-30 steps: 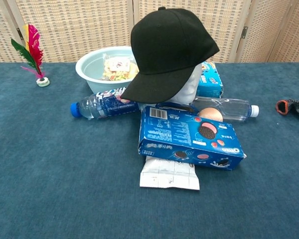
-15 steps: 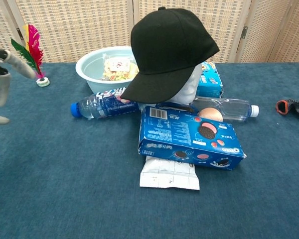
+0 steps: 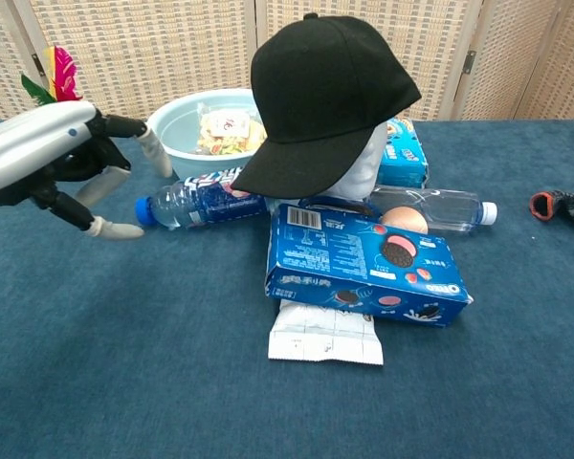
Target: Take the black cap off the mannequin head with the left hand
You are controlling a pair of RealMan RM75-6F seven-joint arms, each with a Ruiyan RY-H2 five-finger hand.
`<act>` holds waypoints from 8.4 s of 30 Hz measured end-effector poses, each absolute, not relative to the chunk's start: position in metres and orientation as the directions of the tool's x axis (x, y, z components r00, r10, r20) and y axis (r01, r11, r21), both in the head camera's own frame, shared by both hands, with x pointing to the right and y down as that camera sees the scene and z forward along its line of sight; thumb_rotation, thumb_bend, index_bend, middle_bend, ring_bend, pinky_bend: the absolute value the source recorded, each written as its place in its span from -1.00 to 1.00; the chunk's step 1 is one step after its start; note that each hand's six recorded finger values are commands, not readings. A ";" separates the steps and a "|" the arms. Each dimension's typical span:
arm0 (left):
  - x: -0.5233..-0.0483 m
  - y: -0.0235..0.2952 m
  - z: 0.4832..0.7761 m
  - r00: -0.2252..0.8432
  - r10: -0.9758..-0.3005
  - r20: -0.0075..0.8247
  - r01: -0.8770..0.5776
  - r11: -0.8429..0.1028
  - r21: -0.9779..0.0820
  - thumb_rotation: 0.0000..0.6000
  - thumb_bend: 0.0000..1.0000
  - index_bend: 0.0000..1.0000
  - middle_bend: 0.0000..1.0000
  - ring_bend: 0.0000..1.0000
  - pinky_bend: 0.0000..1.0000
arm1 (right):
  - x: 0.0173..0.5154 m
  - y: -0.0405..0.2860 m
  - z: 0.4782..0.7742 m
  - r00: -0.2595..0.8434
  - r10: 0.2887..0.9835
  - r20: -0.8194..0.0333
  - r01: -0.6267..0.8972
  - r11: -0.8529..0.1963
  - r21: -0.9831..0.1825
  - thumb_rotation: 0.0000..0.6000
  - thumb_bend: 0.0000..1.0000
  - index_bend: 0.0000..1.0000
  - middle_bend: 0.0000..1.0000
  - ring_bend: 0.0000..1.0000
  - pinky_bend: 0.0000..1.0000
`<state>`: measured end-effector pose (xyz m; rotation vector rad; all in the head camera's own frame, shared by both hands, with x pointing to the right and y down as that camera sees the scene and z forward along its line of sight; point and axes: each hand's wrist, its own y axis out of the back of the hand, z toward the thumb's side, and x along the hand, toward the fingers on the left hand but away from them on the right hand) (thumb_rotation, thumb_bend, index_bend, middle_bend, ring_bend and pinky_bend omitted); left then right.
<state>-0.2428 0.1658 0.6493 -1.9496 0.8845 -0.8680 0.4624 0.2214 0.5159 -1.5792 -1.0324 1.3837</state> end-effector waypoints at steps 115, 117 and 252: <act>-0.139 0.135 0.706 0.156 -0.961 0.229 -0.701 -0.271 -0.660 1.00 -0.78 -0.22 0.85 1.00 1.00 | 0.479 0.231 0.509 0.014 0.927 -0.375 0.060 -0.375 -0.925 1.00 -0.61 -0.35 -0.43 -0.57 -0.36; -0.142 0.133 0.706 0.143 -0.962 0.231 -0.709 -0.262 -0.654 1.00 -0.77 -0.23 0.85 1.00 1.00 | 0.479 0.231 0.509 0.013 0.927 -0.376 0.060 -0.376 -0.925 1.00 -0.61 -0.35 -0.43 -0.57 -0.36; -0.204 -0.044 0.571 0.129 -0.985 -0.118 -0.559 0.027 -0.829 1.00 -0.41 0.21 0.90 1.00 1.00 | 0.477 0.232 0.503 0.033 0.932 -0.361 0.083 -0.362 -0.928 1.00 -0.61 -0.35 -0.41 -0.54 -0.36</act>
